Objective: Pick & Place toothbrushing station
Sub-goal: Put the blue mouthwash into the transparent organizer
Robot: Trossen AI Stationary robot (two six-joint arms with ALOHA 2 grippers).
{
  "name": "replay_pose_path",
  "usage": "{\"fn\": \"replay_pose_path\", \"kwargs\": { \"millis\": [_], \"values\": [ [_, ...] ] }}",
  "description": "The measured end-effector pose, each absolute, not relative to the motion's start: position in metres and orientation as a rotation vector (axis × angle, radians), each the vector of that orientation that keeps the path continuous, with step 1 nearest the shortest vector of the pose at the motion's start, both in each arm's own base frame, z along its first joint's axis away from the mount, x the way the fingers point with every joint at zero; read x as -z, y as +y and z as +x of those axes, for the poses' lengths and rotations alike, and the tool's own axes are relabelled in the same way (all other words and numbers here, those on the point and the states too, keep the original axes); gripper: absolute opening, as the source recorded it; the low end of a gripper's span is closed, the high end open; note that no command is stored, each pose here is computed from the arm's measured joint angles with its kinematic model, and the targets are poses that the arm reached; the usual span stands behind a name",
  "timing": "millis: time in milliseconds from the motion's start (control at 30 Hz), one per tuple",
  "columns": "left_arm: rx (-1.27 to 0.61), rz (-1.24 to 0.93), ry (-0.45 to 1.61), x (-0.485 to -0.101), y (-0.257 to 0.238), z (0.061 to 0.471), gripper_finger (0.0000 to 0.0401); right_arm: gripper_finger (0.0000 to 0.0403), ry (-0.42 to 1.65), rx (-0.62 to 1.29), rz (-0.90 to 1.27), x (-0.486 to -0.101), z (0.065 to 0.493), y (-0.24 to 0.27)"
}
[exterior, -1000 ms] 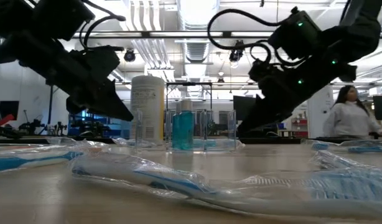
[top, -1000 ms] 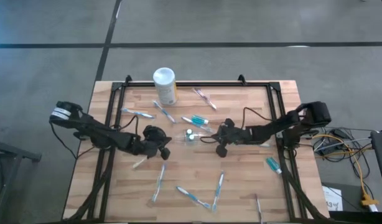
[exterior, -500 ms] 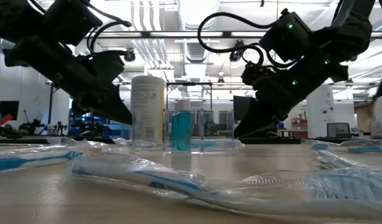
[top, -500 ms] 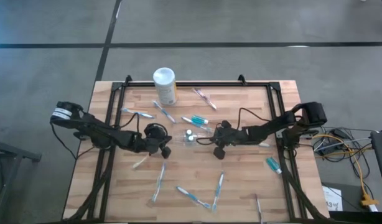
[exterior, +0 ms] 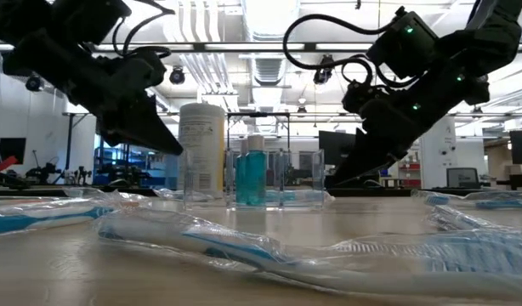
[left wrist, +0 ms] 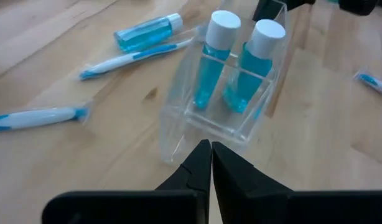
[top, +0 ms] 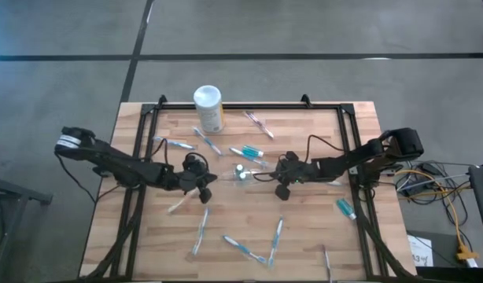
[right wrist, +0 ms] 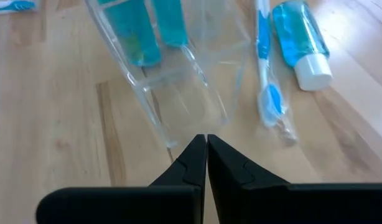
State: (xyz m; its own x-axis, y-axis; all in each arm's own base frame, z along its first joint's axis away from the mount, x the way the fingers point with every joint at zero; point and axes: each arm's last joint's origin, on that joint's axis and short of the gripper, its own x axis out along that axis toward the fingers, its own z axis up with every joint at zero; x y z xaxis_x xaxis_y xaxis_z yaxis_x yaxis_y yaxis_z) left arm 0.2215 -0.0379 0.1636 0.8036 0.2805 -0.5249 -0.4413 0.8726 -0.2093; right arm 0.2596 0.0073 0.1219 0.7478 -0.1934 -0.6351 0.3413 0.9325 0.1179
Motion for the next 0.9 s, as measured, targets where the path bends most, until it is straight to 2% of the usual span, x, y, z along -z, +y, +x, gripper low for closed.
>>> {"fn": "replay_pose_path", "kwargs": {
  "millis": [133, 300, 400, 500, 667, 900],
  "values": [
    [-0.415, -0.255, 0.528, -0.180, -0.034, 0.215, 0.0019, 0.0013, 0.661, 0.305, 0.238, -0.122, 0.252, 0.007],
    [-0.559, -0.118, 0.488, -0.221, -0.009, 0.213, 0.0005, 0.0013, 0.638, 0.364, 0.191, -0.124, 0.246, 0.003],
    [-0.530, -0.113, 0.522, -0.246, 0.022, 0.218, 0.0004, 0.0013, 0.636, 0.381, 0.175, -0.125, 0.244, -0.003],
    [-0.421, -0.175, 0.556, -0.260, 0.063, 0.227, 0.0003, 0.0013, 0.639, 0.410, 0.168, -0.125, 0.242, -0.011],
    [-0.227, -0.295, 0.639, -0.254, 0.119, 0.250, 0.0002, 0.0013, 0.667, 0.469, 0.178, -0.119, 0.233, -0.031],
    [-0.113, -0.221, 0.894, -0.227, 0.145, 0.304, 0.0001, 0.0013, 0.694, 0.485, 0.214, -0.104, 0.211, -0.056]
  ]
}}
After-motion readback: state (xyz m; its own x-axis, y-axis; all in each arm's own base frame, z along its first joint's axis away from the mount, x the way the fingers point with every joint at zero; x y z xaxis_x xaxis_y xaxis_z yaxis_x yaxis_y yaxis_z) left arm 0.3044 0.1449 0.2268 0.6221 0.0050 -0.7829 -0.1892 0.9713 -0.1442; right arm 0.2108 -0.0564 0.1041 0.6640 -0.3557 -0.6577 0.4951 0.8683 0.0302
